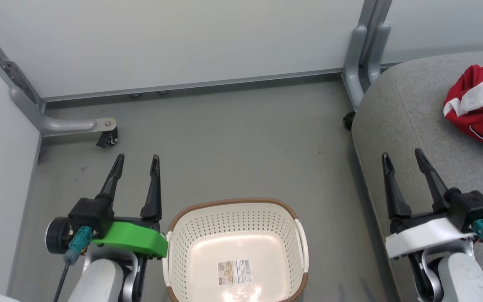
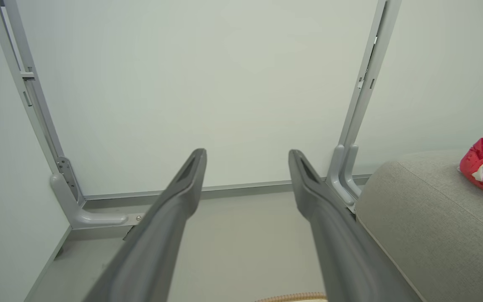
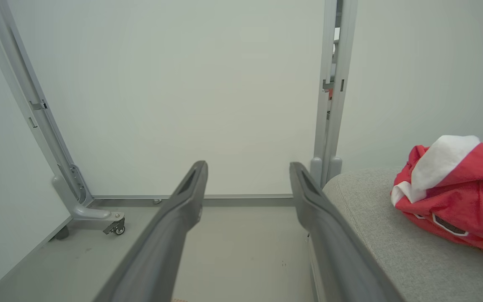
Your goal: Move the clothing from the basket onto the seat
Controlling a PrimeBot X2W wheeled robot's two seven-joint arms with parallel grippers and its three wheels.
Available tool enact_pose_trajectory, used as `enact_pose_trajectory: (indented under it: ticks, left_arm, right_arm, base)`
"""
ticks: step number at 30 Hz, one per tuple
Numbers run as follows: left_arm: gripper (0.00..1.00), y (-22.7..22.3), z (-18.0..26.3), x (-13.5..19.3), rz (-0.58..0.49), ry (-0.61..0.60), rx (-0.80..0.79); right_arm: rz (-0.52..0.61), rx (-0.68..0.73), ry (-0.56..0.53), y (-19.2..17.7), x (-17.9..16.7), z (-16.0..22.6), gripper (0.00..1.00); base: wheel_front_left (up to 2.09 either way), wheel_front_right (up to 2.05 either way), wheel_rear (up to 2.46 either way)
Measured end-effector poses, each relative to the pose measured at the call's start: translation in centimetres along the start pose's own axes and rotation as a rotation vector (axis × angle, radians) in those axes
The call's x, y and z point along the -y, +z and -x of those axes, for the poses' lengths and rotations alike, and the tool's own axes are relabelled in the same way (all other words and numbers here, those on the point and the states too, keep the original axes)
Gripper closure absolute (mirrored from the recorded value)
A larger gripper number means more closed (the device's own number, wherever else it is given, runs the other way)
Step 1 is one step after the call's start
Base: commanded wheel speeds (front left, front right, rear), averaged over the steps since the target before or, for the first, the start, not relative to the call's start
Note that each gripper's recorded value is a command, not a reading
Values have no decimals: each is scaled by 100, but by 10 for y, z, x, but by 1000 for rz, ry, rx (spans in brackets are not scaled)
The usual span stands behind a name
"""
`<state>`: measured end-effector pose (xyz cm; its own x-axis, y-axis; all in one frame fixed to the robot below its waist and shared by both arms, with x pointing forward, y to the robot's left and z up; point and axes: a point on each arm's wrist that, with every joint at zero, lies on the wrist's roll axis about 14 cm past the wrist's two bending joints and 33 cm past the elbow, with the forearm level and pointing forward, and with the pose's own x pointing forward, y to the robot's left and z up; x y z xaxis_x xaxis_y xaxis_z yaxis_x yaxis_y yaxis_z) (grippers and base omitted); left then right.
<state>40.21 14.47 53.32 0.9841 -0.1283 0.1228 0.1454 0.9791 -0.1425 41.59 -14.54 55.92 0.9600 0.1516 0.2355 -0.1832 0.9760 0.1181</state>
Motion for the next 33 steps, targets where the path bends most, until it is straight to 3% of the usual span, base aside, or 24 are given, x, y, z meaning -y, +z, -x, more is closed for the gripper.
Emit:
enact_pose_trajectory:
  ticks: [18,33]
  left_arm:
    - [0,12,38,-27,-61,97,41]
    - [0,12,45,-27,-60,85,45]
  right_arm:
    - [1,4,-54,11,8,54,0]
    - [-10,-4,-62,9,9,59,0]
  base:
    - [0,0,0]
    - [0,0,0]
